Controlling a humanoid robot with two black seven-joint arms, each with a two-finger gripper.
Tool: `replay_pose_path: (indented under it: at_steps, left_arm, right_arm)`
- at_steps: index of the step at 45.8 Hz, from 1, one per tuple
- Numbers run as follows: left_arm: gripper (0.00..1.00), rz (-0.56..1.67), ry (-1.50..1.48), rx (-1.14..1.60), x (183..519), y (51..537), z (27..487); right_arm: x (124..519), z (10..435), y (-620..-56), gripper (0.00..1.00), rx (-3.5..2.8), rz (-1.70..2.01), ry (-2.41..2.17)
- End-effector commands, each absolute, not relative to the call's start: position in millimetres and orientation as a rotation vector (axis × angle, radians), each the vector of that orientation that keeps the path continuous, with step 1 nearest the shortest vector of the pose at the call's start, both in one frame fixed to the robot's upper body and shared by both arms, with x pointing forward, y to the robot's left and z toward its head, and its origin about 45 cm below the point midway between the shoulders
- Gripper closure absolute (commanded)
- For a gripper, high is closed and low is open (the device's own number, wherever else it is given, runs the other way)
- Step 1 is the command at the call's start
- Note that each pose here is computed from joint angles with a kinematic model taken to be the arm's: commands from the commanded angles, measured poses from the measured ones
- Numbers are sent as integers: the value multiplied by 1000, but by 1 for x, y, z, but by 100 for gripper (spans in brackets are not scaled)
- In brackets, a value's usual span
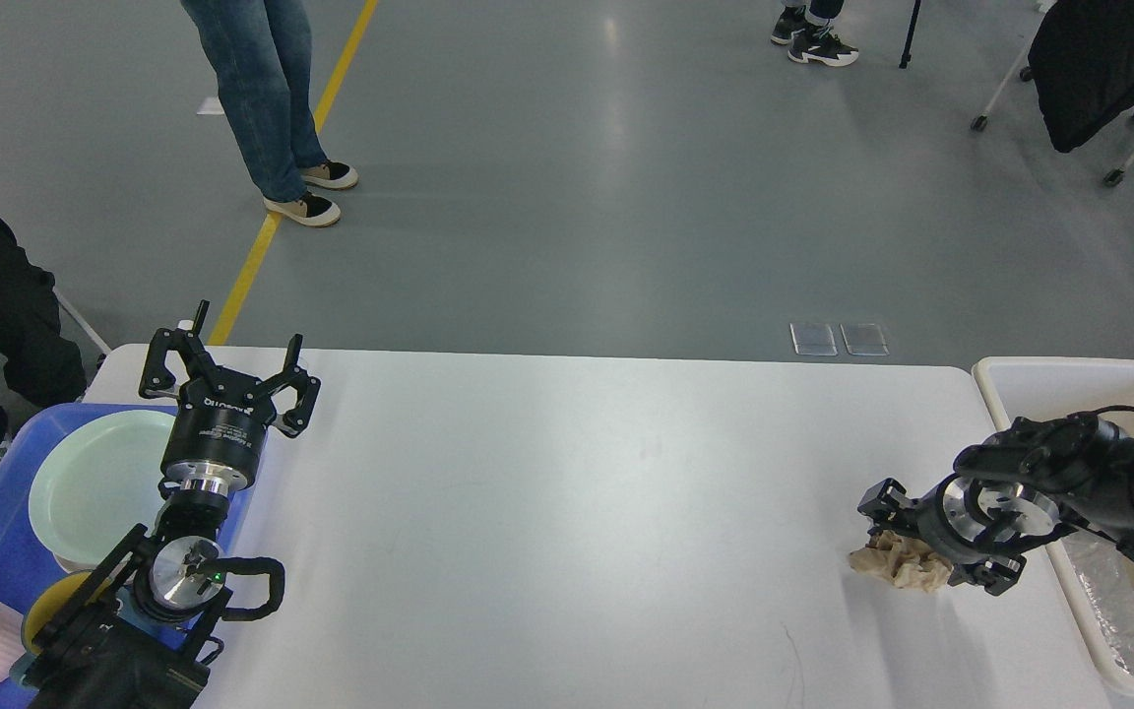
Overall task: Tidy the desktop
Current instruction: 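Lower the right gripper onto the crumpled brown paper and grasp it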
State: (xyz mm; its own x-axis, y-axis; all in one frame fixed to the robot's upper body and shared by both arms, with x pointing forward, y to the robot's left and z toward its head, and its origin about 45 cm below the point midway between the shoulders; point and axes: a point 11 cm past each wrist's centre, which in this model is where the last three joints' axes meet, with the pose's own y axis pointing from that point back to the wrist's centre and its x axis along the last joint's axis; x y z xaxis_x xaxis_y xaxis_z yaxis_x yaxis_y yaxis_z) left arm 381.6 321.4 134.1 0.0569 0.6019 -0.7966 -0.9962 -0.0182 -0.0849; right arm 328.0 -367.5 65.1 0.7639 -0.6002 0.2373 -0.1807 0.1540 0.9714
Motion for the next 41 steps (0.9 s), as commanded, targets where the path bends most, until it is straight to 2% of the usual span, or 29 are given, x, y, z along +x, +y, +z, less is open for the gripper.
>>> replay_pose_path:
  at_steps: [1, 4, 9, 12, 13, 31, 41]
  left_arm:
    - [4, 1424, 651, -787, 382, 321, 134]
    - [4, 1424, 651, -787, 382, 321, 134]
    - [4, 1424, 651, -787, 382, 321, 134]
    - [4, 1424, 652, -786, 382, 321, 134]
    - [4, 1424, 651, -787, 382, 321, 134]
    - [4, 1424, 652, -786, 382, 321, 134]
    - [4, 1424, 652, -786, 382, 321, 134]
  right_arm:
    - [326, 59, -366, 8, 1392, -311, -721]
    - [326, 59, -364, 29, 1395, -313, -719]
    - [327, 62, -360, 74, 1408, -326, -716]
    - [327, 63, -360, 96, 1407, -331, -717]
    - [327, 63, -360, 100, 1406, -332, -715]
    - [327, 71, -364, 100, 1408, -346, -702]
    - [339, 115, -357, 100, 1495, -385, -579]
